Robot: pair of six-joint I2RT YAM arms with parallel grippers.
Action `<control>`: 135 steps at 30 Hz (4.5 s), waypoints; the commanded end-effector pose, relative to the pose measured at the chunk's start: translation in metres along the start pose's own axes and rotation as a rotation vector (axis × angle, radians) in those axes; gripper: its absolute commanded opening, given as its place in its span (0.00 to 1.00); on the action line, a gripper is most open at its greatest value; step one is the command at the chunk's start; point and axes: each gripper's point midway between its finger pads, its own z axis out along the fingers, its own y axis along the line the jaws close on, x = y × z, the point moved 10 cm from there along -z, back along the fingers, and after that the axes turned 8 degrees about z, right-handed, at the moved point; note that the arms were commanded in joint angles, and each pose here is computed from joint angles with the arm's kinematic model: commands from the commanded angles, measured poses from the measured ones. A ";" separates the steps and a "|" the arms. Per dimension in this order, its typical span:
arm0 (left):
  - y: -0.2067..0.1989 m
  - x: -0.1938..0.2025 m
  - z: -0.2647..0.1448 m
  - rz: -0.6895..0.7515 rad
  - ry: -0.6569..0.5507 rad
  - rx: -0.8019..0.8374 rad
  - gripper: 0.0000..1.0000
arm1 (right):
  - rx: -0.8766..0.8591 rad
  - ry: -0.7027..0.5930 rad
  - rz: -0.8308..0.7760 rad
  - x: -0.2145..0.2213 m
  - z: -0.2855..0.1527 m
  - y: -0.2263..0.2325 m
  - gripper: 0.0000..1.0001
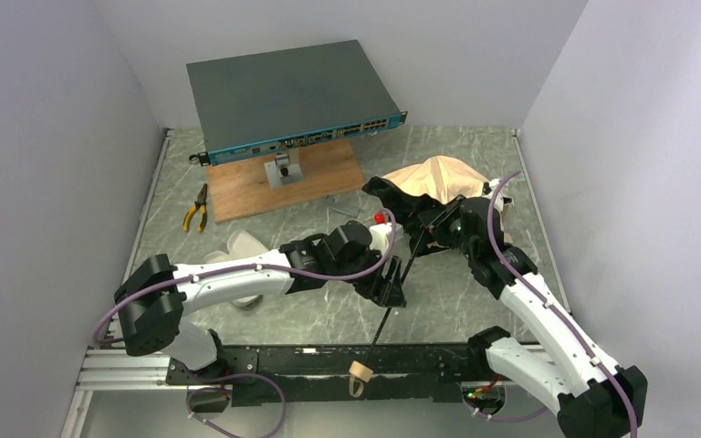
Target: Open the umbrella
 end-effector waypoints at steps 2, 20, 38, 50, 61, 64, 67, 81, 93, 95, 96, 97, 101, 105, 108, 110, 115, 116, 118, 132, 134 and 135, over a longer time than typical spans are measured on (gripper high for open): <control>-0.010 -0.002 -0.003 -0.005 -0.044 0.145 0.67 | -0.120 -0.049 0.027 -0.015 -0.010 0.034 0.00; -0.032 0.017 -0.002 -0.099 -0.006 0.208 0.00 | -0.142 -0.076 0.020 -0.021 -0.009 0.043 0.00; -0.046 -0.037 -0.052 -0.259 -0.326 0.077 0.00 | -0.318 0.085 -0.171 -0.019 -0.027 0.063 0.91; -0.075 -0.064 -0.055 -0.261 -0.397 0.255 0.00 | -0.533 -0.057 0.012 -0.024 -0.057 0.063 0.38; -0.097 -0.076 -0.050 -0.210 -0.421 0.343 0.00 | -0.578 -0.195 0.137 -0.036 -0.054 0.071 0.31; -0.101 -0.077 -0.050 -0.191 -0.417 0.353 0.00 | -0.570 -0.200 0.147 -0.037 -0.049 0.074 0.28; -0.103 -0.077 -0.049 -0.179 -0.410 0.353 0.00 | -0.561 -0.244 0.155 -0.041 -0.047 0.074 0.28; -0.112 -0.075 -0.048 -0.126 -0.391 0.337 0.00 | -0.553 -0.273 0.168 -0.045 -0.036 0.080 0.25; -0.123 -0.065 -0.048 -0.094 -0.365 0.345 0.00 | -0.364 -0.610 0.203 -0.083 -0.032 0.085 0.14; -0.124 -0.058 -0.047 -0.079 -0.344 0.328 0.00 | -0.332 -0.674 0.200 -0.093 -0.032 0.091 0.15; -0.123 -0.054 -0.048 -0.075 -0.334 0.318 0.00 | -0.324 -0.700 0.198 -0.098 -0.033 0.095 0.16; -0.122 -0.048 -0.049 -0.073 -0.322 0.308 0.00 | -0.319 -0.727 0.194 -0.104 -0.034 0.098 0.17; -0.116 -0.027 -0.048 -0.069 -0.277 0.268 0.00 | -0.280 -0.808 0.201 -0.128 -0.038 0.110 0.20; -0.114 -0.008 -0.047 -0.060 -0.224 0.231 0.00 | -0.289 -0.876 0.207 -0.148 -0.039 0.118 0.20; -0.116 0.002 -0.047 -0.046 -0.202 0.212 0.00 | -0.295 -0.912 0.206 -0.160 -0.040 0.126 0.20; -0.116 0.008 -0.048 -0.040 -0.191 0.202 0.00 | -0.302 -0.934 0.205 -0.166 -0.040 0.131 0.20; -0.116 0.018 -0.054 -0.016 -0.175 0.191 0.00 | -0.323 -0.992 0.204 -0.185 -0.041 0.146 0.20; -0.117 0.019 -0.055 -0.008 -0.171 0.194 0.00 | -0.326 -1.007 0.204 -0.190 -0.042 0.149 0.20; -0.119 0.024 -0.057 0.008 -0.162 0.205 0.00 | -0.330 -1.041 0.198 -0.201 -0.045 0.155 0.21; -0.142 0.030 -0.067 0.162 -0.154 0.286 0.00 | -0.464 -1.192 0.217 -0.264 -0.092 0.187 0.21; -0.147 0.030 -0.068 0.187 -0.153 0.301 0.00 | -0.494 -1.206 0.209 -0.268 -0.101 0.196 0.21; -0.149 0.029 -0.067 0.195 -0.151 0.303 0.00 | -0.519 -1.222 0.204 -0.271 -0.110 0.203 0.21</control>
